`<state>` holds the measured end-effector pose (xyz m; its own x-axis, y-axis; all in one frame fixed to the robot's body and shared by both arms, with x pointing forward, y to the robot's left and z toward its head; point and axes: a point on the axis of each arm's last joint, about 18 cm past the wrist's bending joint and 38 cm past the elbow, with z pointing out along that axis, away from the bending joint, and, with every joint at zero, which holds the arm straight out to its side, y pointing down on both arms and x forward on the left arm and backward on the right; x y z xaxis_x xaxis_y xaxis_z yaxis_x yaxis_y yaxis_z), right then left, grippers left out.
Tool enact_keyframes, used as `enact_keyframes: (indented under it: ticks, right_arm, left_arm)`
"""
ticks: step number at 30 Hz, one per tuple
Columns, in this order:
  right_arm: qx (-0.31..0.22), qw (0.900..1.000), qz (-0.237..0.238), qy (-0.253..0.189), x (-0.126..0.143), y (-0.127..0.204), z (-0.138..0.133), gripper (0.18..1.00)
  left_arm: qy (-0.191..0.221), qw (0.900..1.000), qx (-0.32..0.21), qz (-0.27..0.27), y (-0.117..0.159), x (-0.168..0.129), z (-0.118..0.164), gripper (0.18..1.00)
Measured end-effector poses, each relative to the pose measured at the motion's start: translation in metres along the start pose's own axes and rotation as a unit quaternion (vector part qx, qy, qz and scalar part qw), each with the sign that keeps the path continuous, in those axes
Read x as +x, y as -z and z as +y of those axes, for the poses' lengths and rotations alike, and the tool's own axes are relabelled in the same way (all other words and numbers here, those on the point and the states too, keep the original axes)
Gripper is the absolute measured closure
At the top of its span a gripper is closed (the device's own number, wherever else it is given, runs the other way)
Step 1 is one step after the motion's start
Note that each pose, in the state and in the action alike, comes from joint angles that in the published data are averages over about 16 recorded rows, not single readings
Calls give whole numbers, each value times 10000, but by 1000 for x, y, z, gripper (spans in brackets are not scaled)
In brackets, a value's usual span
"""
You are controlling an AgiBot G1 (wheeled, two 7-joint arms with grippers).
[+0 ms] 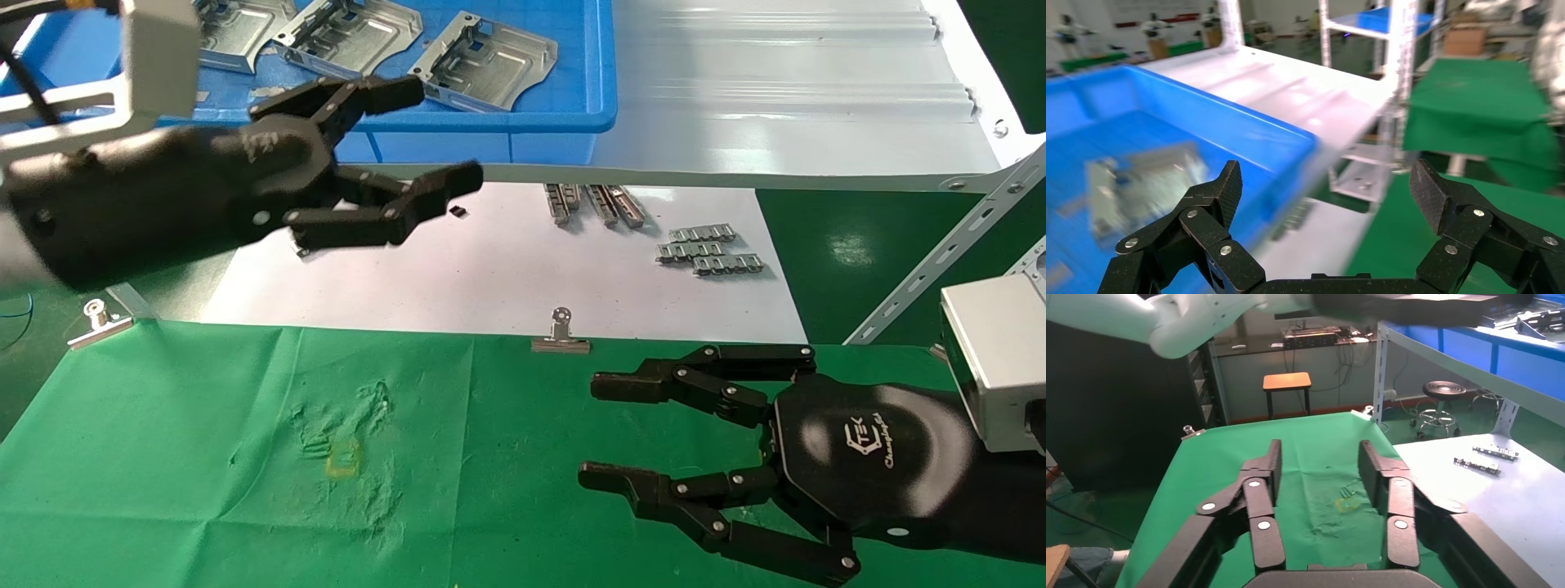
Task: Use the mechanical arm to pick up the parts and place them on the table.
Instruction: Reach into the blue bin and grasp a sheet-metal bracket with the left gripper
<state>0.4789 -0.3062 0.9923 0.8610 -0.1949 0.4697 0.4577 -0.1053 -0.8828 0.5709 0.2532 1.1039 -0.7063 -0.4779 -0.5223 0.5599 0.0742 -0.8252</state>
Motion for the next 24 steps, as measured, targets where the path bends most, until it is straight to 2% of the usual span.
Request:
enact_keyframes:
  ticks: [6, 12, 18, 24]
  right_arm:
    - [0, 10000, 0, 0, 0, 0, 0, 691]
    - [0, 10000, 0, 0, 0, 0, 0, 817]
    - [0, 10000, 0, 0, 0, 0, 0, 905]
    - [0, 10000, 0, 0, 0, 0, 0, 959]
  left_arm:
    - [-123, 9990, -147, -395, -33, -29, -11, 183]
    - [-111, 9970, -304, -705, -52, -58, -16, 183]
    - [-56, 9936, -538, -989, -64, -86, -19, 183]
    - [-67, 9892, -908, -1151, -79, -106, -24, 183]
